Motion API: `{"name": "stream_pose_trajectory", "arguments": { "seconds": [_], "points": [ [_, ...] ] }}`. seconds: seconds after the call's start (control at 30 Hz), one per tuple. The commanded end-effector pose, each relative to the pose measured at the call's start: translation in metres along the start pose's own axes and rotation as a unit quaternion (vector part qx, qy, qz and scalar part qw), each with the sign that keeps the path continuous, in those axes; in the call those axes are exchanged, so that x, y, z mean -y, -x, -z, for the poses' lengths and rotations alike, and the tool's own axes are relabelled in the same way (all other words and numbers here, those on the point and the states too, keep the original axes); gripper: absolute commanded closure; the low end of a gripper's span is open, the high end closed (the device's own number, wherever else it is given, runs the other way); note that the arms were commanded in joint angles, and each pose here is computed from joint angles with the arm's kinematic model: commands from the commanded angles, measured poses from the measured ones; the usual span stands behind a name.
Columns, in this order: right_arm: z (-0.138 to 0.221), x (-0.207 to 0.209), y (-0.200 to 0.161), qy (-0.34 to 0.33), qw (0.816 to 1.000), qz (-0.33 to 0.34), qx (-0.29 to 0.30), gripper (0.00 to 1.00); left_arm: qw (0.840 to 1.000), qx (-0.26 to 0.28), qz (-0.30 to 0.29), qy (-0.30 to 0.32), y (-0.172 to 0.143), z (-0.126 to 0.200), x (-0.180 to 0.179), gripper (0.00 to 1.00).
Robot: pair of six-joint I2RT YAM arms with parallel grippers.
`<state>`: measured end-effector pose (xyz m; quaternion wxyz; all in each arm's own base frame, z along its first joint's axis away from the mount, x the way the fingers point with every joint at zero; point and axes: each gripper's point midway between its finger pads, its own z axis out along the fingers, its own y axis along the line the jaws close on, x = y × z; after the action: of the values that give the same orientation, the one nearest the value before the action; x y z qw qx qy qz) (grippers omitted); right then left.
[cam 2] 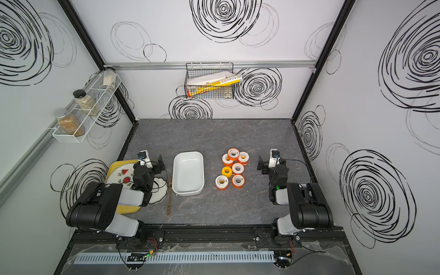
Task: Put the sealing tape into the storage box
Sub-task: Pick up the sealing tape at the center of the board.
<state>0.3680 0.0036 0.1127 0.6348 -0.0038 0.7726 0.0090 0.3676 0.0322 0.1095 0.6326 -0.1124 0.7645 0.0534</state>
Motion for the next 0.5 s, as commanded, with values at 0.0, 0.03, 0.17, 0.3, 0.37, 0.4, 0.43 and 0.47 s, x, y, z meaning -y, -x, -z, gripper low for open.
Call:
{"name": "stream_pose_trajectory", "arguments": {
  "seconds": [0.0, 0.03, 0.17, 0.3, 0.37, 0.4, 0.43, 0.47],
  "points": [
    [-0.003, 0.0018, 0.0091, -0.004, 1.0, 0.006, 0.015, 0.0, 0.999, 0.035, 0.013, 0.005, 0.0203, -0.0042, -0.001, 0.01],
    [-0.003, 0.0021, 0.0092, -0.005, 1.0, 0.006, 0.015, 0.0, 0.999, 0.035, 0.013, 0.005, 0.0201, -0.0043, -0.0009, 0.01],
    [-0.0032, 0.0021, 0.0093, -0.005, 1.0, 0.006, 0.015, 0.0, 0.999, 0.034, 0.012, 0.005, 0.0195, -0.0041, -0.0012, 0.01],
    [-0.0033, 0.0018, 0.0091, -0.004, 1.0, 0.006, 0.015, 0.0, 0.999, 0.035, 0.012, 0.005, 0.02, -0.0043, -0.0012, 0.01],
    [-0.0032, 0.002, 0.0092, -0.005, 1.0, 0.005, 0.015, 0.0, 0.999, 0.035, 0.012, 0.004, 0.0199, -0.0042, -0.0011, 0.01],
    [-0.0032, 0.002, 0.0094, -0.004, 1.0, 0.005, 0.015, 0.0, 0.999, 0.035, 0.013, 0.004, 0.0203, -0.0043, -0.001, 0.01],
    [-0.0033, 0.0018, 0.0095, -0.004, 1.0, 0.005, 0.015, 0.0, 0.999, 0.034, 0.013, 0.004, 0.0193, -0.0041, -0.0016, 0.01],
    [-0.0032, 0.0019, 0.0093, -0.004, 1.0, 0.005, 0.015, 0.0, 0.999, 0.034, 0.014, 0.003, 0.0194, -0.0043, -0.0016, 0.01]
  ]
}}
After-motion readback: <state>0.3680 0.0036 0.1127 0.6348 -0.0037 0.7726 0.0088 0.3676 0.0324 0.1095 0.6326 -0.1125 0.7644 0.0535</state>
